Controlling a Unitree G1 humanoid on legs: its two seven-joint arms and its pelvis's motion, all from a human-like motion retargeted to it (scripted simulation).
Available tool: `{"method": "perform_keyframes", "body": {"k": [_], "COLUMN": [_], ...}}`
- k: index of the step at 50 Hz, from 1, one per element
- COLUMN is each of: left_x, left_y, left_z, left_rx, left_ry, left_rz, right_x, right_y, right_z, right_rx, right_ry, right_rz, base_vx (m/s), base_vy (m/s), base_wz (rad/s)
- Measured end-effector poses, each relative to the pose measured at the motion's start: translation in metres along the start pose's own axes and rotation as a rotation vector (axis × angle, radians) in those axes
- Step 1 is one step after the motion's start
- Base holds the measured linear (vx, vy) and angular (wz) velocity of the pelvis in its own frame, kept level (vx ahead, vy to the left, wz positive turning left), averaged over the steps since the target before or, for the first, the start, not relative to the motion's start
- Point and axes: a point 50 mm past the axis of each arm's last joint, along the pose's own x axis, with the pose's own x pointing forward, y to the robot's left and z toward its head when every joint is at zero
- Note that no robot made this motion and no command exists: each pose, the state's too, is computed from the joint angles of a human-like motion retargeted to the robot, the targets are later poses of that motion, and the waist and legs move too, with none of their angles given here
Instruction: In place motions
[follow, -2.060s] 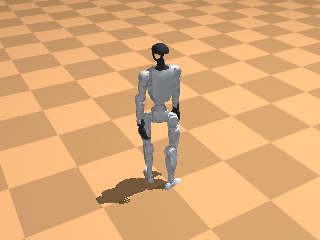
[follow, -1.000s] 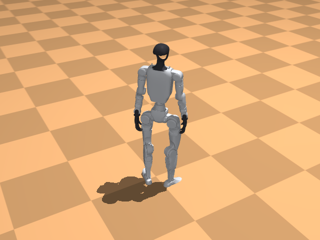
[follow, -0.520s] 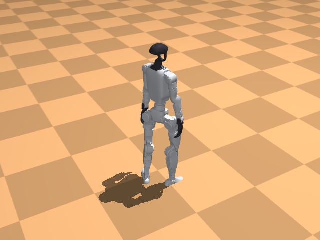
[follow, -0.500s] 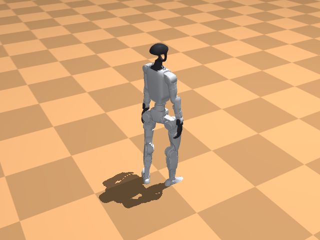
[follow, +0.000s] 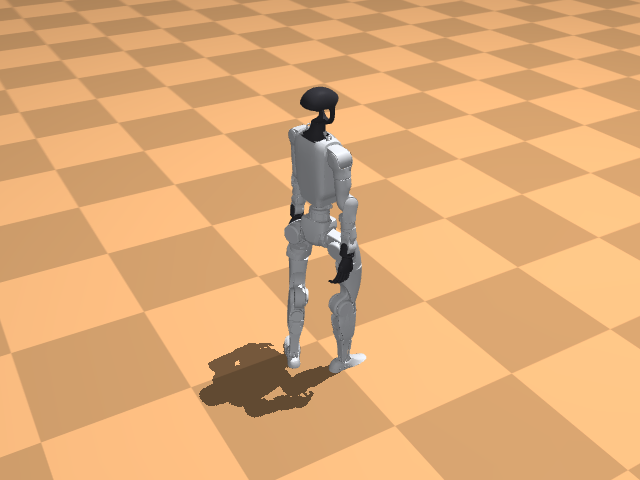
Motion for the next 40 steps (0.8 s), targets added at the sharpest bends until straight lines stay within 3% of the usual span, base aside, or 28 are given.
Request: {"method": "perform_keyframes", "body": {"k": [14,40], "left_x": [-0.001,-0.003], "left_y": [0.012,0.019], "left_z": [-0.015,-0.040], "left_rx": [-0.075,-0.146], "left_ry": [0.030,0.117], "left_rz": [0.027,0.044], "right_x": [-0.012,-0.003], "right_y": [-0.020,-0.011], "right_z": [0.045,0.015], "right_rx": [-0.023,-0.066], "right_ry": [-0.177,-0.077], "right_rz": [-0.055,-0.033], "base_vx": [0.08,0.23], "base_vy": [0.03,0.12], "base_wz": [0.67,1.11]}}
